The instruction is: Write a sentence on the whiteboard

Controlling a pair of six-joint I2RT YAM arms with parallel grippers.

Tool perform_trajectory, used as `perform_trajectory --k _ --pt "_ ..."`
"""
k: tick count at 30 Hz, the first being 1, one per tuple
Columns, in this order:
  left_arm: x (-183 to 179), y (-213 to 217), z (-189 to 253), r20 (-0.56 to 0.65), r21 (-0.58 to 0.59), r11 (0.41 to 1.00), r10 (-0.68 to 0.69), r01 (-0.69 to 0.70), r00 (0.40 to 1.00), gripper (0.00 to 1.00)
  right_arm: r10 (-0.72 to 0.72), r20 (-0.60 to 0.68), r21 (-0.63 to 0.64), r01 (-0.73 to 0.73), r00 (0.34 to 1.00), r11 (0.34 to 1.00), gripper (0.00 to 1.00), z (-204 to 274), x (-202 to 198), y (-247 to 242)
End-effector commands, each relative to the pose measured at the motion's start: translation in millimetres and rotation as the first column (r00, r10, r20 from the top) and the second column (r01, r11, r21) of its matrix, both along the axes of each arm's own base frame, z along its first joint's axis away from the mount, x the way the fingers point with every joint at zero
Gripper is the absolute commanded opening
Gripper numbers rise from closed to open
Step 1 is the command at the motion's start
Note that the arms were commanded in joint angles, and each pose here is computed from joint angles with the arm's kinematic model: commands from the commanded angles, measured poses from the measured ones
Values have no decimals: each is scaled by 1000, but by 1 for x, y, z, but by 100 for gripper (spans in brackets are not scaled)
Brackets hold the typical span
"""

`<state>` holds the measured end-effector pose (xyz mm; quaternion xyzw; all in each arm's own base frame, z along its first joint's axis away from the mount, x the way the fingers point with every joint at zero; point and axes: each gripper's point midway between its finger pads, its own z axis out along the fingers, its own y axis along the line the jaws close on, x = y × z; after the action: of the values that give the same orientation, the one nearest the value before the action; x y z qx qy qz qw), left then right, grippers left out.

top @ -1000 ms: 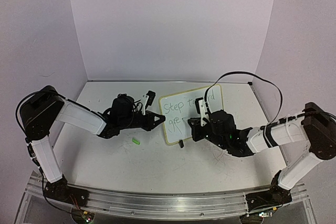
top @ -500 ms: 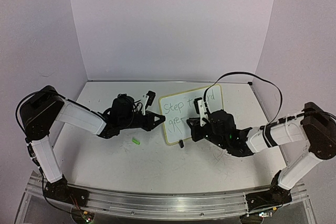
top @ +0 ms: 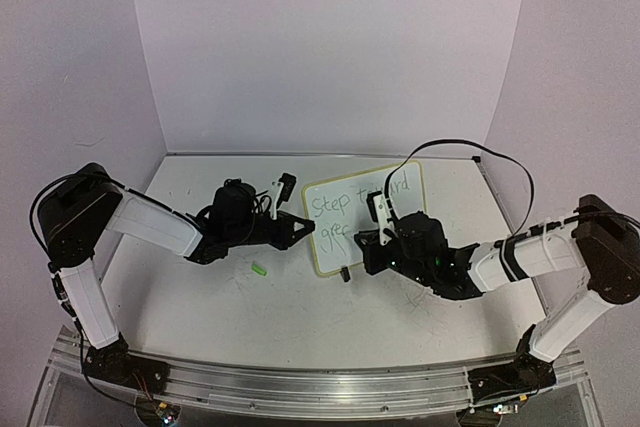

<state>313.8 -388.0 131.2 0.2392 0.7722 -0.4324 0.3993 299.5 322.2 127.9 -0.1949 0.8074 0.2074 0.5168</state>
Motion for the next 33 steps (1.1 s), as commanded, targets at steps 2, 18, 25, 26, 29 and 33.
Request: perform_trajectory --k 2,18,25,26,29,33 --pt "5 5 17 60 6 1000 25 -26 998 0 -73 21 -11 73 997 997 0 5 10 -7" --pt "5 4 17 57 4 1000 20 -20 998 0 -132 102 45 128 986 991 0 33 26 -5" --pt "5 5 18 61 4 1000 22 -22 998 0 -111 81 38 108 991 993 0 26 23 -3" --pt "5 5 18 62 5 1000 22 -23 998 0 -104 70 35 101 992 994 0 23 21 -3" --pt "5 5 17 61 8 1000 25 -25 998 0 -91 36 22 90 995 996 0 11 13 -7" --pt "5 5 15 59 9 1000 23 -24 998 0 -88 4 10 88 996 996 0 2 7 -10"
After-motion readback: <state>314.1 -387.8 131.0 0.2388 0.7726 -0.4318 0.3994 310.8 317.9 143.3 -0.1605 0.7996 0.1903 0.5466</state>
